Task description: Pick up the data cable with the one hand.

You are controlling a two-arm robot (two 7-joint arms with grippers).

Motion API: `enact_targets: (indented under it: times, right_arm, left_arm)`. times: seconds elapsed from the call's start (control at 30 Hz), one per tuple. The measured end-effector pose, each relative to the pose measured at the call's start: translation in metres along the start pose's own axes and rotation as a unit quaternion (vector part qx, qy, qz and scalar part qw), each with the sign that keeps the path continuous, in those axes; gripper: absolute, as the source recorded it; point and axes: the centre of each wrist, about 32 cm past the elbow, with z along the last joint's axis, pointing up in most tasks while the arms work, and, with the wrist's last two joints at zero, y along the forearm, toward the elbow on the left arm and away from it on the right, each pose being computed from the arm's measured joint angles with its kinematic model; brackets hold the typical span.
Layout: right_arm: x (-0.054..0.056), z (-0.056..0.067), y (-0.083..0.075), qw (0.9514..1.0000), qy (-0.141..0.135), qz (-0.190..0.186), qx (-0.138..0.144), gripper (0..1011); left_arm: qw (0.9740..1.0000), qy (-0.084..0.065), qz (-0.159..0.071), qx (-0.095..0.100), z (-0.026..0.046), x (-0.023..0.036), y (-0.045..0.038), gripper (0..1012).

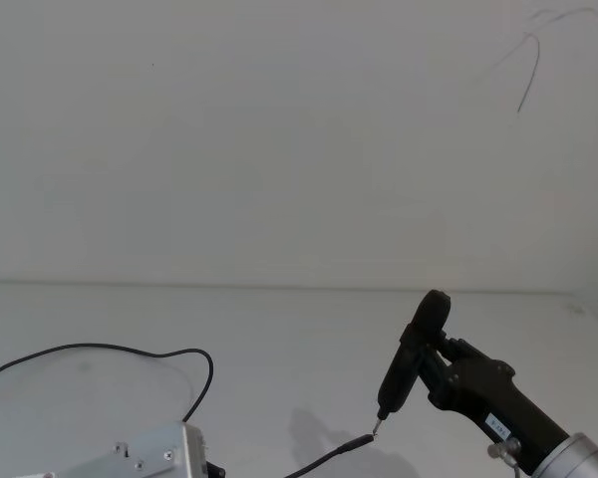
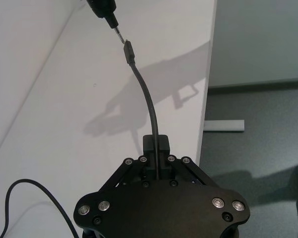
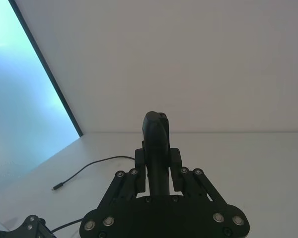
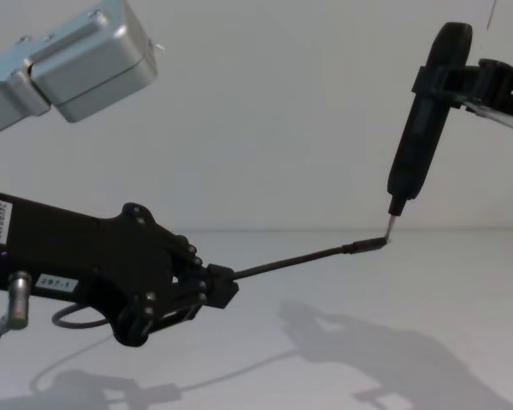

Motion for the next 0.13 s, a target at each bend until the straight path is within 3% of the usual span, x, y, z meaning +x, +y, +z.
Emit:
enact_targets:
  times: [0.13]
  right_arm:
    - [0.0000,0.0000,0.0000,1.0000,0.000,0.000,0.000,284]
  left_arm:
    - [1.0000,0.000,0.000,0.000,0.0000,0.0000,0.0000,42]
